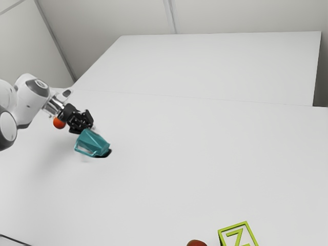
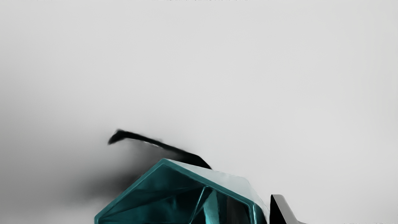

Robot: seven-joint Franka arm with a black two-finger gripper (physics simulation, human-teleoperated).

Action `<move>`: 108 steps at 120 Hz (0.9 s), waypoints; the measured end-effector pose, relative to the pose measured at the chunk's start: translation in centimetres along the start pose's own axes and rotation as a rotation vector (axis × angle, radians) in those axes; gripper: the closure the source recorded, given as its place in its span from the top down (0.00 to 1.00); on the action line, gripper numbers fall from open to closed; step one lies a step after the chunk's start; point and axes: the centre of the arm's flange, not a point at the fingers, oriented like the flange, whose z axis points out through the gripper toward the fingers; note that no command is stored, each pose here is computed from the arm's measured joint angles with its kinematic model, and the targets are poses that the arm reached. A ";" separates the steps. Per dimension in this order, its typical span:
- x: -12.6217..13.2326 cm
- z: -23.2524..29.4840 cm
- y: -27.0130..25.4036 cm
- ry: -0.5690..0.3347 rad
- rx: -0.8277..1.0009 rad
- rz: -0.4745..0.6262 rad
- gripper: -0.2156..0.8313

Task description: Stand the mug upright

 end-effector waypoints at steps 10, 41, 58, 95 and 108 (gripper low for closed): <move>0.0 0.0 0.8 -0.001 -0.001 0.014 0.10; -0.1 0.0 5.7 -0.031 0.104 0.099 0.05; -0.9 -1.0 11.1 -0.054 0.282 0.204 0.05; -7.4 3.2 21.4 -0.059 0.701 0.425 0.05; -9.3 4.8 21.5 0.000 0.757 0.424 0.05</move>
